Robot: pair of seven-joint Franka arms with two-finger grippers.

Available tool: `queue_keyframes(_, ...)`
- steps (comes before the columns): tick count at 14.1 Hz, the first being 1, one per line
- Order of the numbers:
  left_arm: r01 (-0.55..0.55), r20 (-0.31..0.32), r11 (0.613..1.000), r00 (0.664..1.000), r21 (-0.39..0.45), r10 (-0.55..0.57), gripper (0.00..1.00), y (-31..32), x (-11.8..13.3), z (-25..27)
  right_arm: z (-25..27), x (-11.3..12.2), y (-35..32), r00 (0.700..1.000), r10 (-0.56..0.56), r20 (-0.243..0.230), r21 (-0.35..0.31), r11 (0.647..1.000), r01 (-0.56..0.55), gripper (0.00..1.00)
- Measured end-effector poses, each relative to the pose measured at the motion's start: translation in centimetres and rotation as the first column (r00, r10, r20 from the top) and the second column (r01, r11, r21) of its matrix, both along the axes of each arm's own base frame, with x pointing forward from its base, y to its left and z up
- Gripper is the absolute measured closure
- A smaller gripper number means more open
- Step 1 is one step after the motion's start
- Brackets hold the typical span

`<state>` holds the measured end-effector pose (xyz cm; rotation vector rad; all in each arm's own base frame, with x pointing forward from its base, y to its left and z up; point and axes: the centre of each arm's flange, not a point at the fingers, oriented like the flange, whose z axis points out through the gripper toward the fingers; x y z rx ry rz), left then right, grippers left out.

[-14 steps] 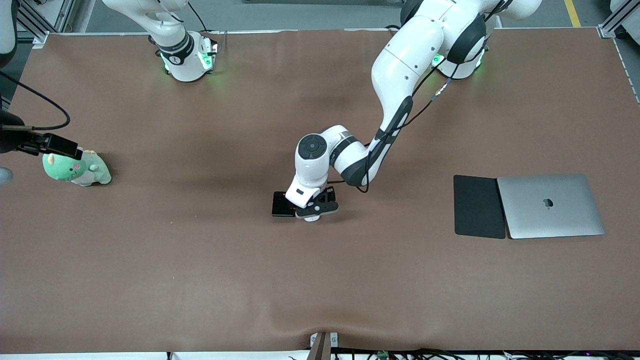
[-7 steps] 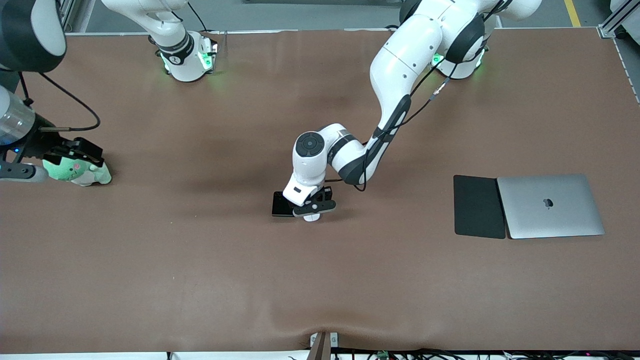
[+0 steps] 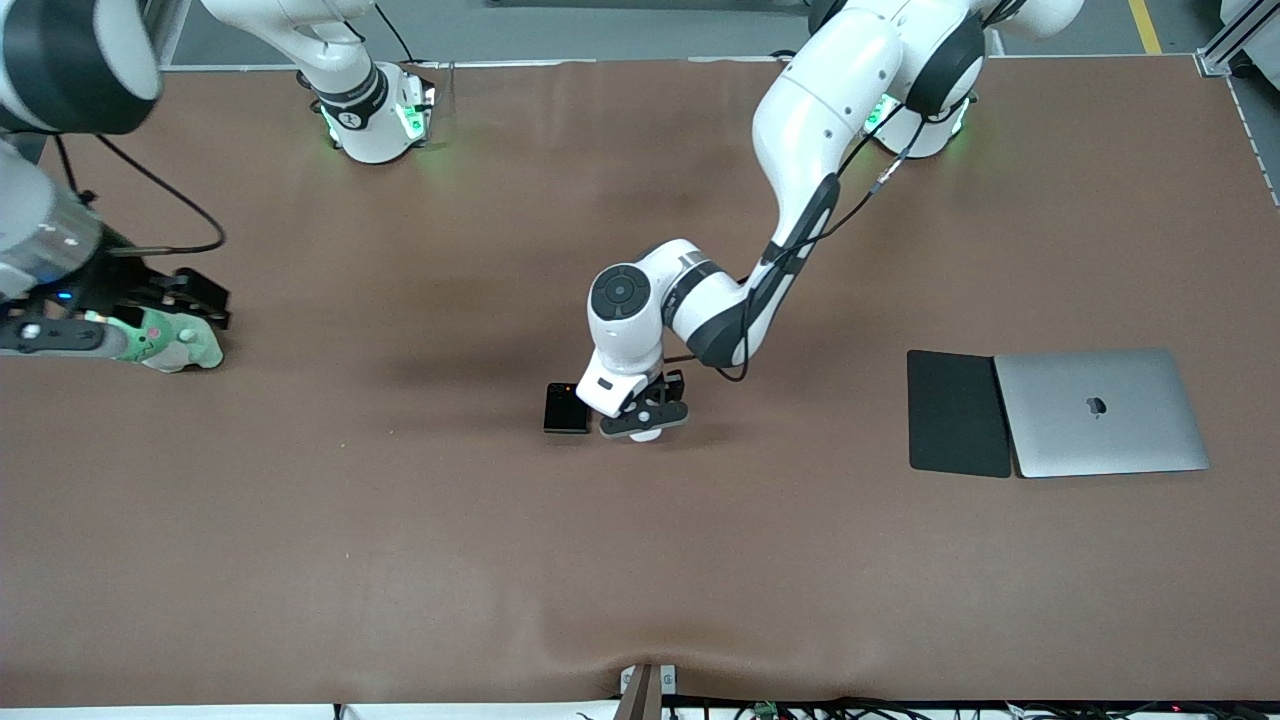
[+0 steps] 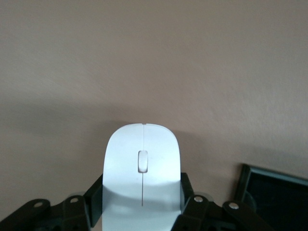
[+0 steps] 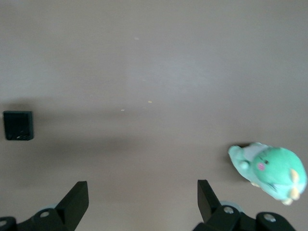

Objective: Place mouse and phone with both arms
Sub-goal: 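Carry the mouse to the pad while the right gripper grasps the phone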

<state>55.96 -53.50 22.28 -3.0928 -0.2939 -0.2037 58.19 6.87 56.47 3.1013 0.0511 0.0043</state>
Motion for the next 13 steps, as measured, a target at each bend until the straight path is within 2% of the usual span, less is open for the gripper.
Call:
queue_keyframes(3,0.015,0.047,0.998,0.999,0.054,-0.017,0.39,3.5,1.2,2.9,-4.4,1.2,9.6,0.998,0.052,0.03,0.044,0.998,-0.053,0.0)
queue_keyframes(5,0.055,0.086,0.998,0.995,0.028,-0.057,0.39,6.9,1.7,4.1,-9.8,2.1,16.6,0.998,0.047,0.047,0.115,0.992,-0.052,0.0)
queue_keyframes(6,0.085,0.111,0.996,0.99,0.003,-0.084,0.39,9.3,1.7,4.2,-12.9,2.1,20.1,0.997,0.045,0.055,0.127,0.991,-0.051,0.0)
queue_keyframes(9,0.149,0.145,0.989,0.979,-0.022,-0.145,0.39,18.3,1.4,3.4,-22.9,0.9,28.0,0.997,0.058,0.049,0.128,0.99,-0.064,0.0)
queue_keyframes(13,0.178,0.122,0.984,0.977,-0.003,-0.176,0.39,25.8,1.2,3.1,-34.0,0.0,31.0,0.995,0.087,0.043,0.119,0.989,-0.092,0.0)
